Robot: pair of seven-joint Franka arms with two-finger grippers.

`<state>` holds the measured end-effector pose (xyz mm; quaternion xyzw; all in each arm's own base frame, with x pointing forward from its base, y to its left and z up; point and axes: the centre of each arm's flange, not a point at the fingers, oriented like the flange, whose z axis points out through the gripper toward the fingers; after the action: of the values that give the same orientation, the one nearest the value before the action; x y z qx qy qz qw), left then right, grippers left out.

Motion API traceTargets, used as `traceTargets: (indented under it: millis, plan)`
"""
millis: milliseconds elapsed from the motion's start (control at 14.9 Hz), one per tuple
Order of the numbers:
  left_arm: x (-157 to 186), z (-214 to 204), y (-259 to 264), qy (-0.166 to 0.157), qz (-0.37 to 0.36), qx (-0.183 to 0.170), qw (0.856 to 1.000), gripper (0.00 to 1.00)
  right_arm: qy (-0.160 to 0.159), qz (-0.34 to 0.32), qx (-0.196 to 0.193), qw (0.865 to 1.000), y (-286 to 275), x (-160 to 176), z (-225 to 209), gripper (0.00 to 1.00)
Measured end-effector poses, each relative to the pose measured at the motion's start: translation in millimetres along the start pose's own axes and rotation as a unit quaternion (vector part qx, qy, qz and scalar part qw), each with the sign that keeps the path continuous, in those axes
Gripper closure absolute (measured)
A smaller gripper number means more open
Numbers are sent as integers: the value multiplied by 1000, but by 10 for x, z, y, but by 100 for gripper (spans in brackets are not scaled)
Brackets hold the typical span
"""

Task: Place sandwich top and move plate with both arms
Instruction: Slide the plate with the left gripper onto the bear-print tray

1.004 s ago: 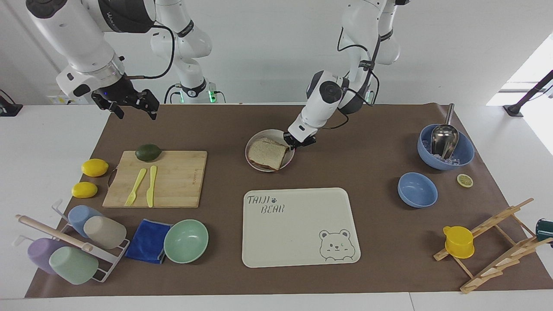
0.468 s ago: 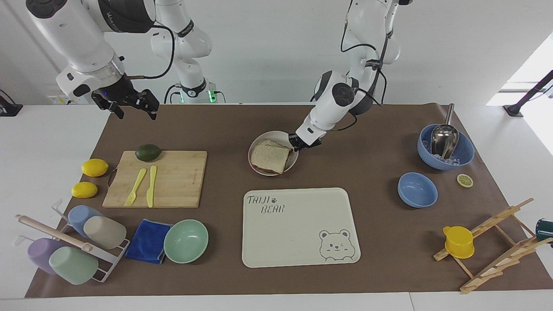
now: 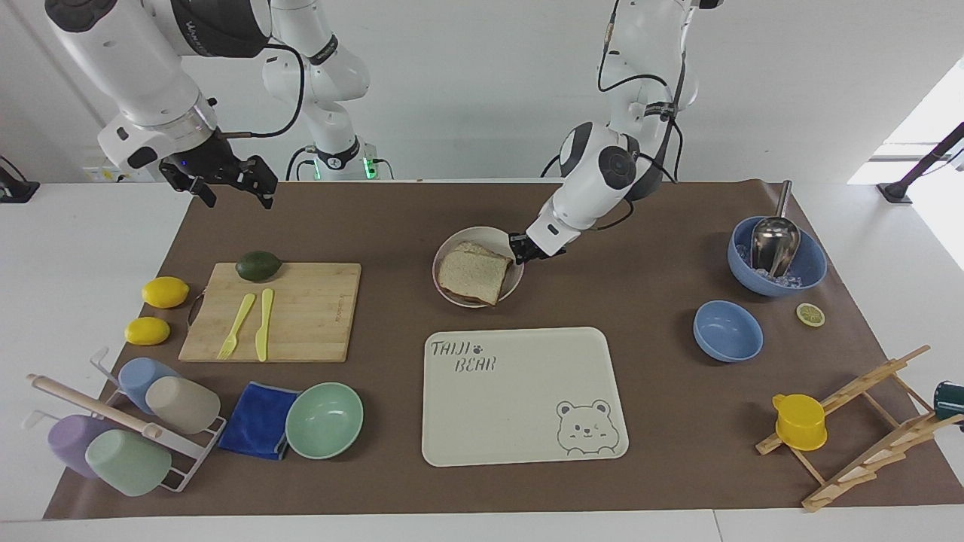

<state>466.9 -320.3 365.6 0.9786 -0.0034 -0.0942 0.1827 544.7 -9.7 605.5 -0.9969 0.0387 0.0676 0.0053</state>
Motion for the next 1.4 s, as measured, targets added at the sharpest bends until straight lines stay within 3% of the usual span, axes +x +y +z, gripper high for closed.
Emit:
traceTargets:
  millis: [468, 1004, 1405]
  plan:
    - [667, -785, -308, 45, -36, -45, 997, 95, 0, 0, 0, 1000, 0, 0, 0, 0]
    - [1594, -511, -495, 55, -71, -65, 994, 95, 0, 0, 0, 1000, 0, 0, 0, 0]
    - [1880, -325, -642, 91, -85, -66, 990, 95, 0, 0, 0, 1000, 0, 0, 0, 0]
